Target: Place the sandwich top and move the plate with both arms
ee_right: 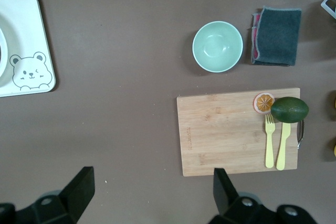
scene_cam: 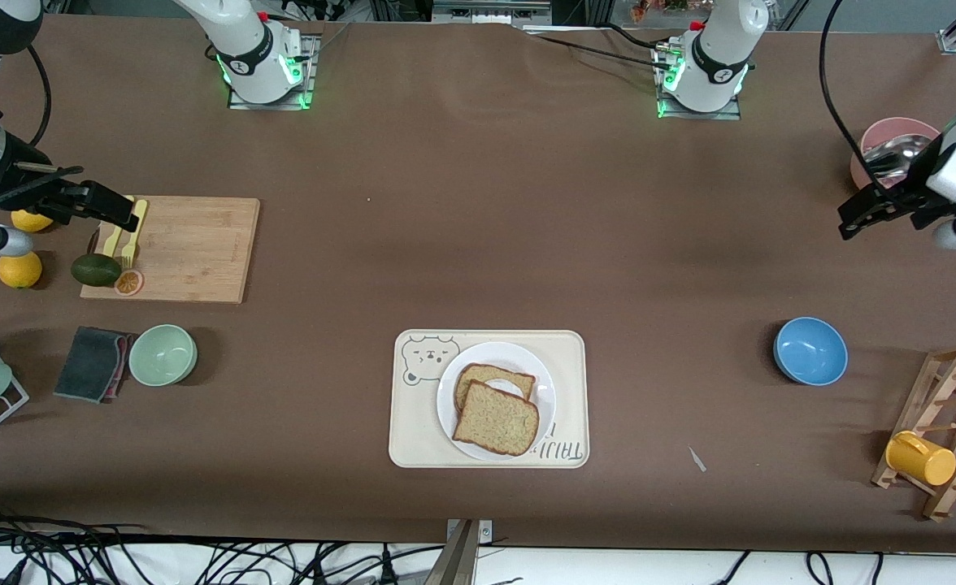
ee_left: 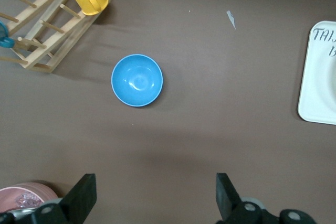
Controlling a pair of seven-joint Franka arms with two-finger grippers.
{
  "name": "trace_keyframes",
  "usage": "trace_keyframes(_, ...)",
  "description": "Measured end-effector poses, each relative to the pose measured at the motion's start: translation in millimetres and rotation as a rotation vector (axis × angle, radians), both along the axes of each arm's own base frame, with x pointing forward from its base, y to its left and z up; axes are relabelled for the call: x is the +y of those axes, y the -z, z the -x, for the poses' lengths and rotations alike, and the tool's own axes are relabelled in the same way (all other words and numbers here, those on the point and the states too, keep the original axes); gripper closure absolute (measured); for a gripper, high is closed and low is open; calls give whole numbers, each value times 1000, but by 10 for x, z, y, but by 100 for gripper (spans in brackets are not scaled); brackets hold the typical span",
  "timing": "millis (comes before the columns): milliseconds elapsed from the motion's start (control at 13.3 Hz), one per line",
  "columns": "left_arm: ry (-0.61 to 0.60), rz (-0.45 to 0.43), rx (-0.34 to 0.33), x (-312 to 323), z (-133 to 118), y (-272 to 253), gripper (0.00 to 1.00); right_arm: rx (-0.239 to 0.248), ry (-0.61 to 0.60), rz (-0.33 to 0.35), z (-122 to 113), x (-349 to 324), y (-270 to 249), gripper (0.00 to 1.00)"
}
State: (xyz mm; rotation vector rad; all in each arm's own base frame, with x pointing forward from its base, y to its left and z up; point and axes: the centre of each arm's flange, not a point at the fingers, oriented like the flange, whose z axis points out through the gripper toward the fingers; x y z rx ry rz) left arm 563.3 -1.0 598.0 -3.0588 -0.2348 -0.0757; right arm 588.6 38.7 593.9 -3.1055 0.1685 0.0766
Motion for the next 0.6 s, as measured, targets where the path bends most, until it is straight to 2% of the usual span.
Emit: trace_keyframes(602,-58,4,-5,310,50,-100,0,2,-20,0,-14,-30,24,0)
